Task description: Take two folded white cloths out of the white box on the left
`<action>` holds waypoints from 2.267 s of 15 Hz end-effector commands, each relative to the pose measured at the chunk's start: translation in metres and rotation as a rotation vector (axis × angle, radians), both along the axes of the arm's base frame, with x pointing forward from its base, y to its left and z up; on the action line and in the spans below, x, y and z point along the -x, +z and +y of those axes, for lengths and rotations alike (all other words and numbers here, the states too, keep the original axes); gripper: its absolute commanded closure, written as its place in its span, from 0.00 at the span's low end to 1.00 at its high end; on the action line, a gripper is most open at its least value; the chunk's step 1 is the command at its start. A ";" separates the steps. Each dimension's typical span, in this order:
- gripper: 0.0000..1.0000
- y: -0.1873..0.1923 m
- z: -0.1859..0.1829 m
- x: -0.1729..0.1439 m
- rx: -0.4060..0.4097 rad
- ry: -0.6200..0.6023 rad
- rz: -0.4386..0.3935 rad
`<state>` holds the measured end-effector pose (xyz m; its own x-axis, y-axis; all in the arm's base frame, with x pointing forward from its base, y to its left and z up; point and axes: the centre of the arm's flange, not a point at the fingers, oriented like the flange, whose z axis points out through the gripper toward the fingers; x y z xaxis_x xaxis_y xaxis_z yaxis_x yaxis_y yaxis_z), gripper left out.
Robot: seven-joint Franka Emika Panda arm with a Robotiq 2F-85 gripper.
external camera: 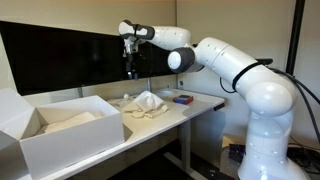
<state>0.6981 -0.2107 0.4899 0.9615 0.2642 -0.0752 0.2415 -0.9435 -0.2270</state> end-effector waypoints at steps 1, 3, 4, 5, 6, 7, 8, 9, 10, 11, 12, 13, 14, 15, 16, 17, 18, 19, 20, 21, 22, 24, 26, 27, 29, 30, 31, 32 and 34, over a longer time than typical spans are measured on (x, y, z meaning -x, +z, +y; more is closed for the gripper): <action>0.00 0.020 0.043 -0.020 0.005 0.070 -0.044; 0.00 0.022 0.074 -0.026 0.003 0.113 -0.059; 0.00 0.022 0.090 -0.029 -0.001 0.139 -0.071; 0.00 0.022 0.105 -0.031 -0.004 0.163 -0.081; 0.00 0.023 0.120 -0.031 -0.007 0.190 -0.086; 0.00 0.023 0.131 -0.031 -0.007 0.209 -0.090; 0.00 0.024 0.146 -0.030 -0.002 0.232 -0.092; 0.00 0.026 0.157 -0.030 0.000 0.251 -0.094; 0.00 0.028 0.172 -0.029 0.007 0.274 -0.096; 0.00 0.029 0.184 -0.029 0.012 0.292 -0.101; 0.00 0.030 0.196 -0.030 0.010 0.311 -0.103; 0.00 0.030 0.208 -0.031 0.013 0.329 -0.111; 0.00 0.031 0.220 -0.032 0.013 0.340 -0.118; 0.00 0.029 0.232 -0.034 0.019 0.348 -0.129; 0.00 0.029 0.241 -0.035 0.022 0.357 -0.137; 0.00 0.028 0.252 -0.036 0.031 0.349 -0.149; 0.00 0.027 0.260 -0.038 0.034 0.345 -0.155; 0.00 0.023 0.267 -0.039 0.045 0.330 -0.163; 0.00 0.021 0.272 -0.040 0.052 0.316 -0.167; 0.00 0.018 0.277 -0.042 0.053 0.306 -0.169; 0.00 0.016 0.281 -0.043 0.064 0.296 -0.175; 0.00 0.011 0.289 -0.048 0.078 0.267 -0.177; 0.00 0.006 0.297 -0.052 0.110 0.226 -0.177; 0.00 0.003 0.301 -0.054 0.126 0.196 -0.180; 0.00 -0.004 0.312 -0.058 0.150 0.121 -0.162; 0.00 -0.007 0.317 -0.059 0.156 0.085 -0.151; 0.00 -0.012 0.324 -0.059 0.162 0.043 -0.138; 0.00 -0.017 0.331 -0.059 0.168 0.001 -0.128; 0.00 -0.027 0.347 -0.058 0.183 -0.074 -0.104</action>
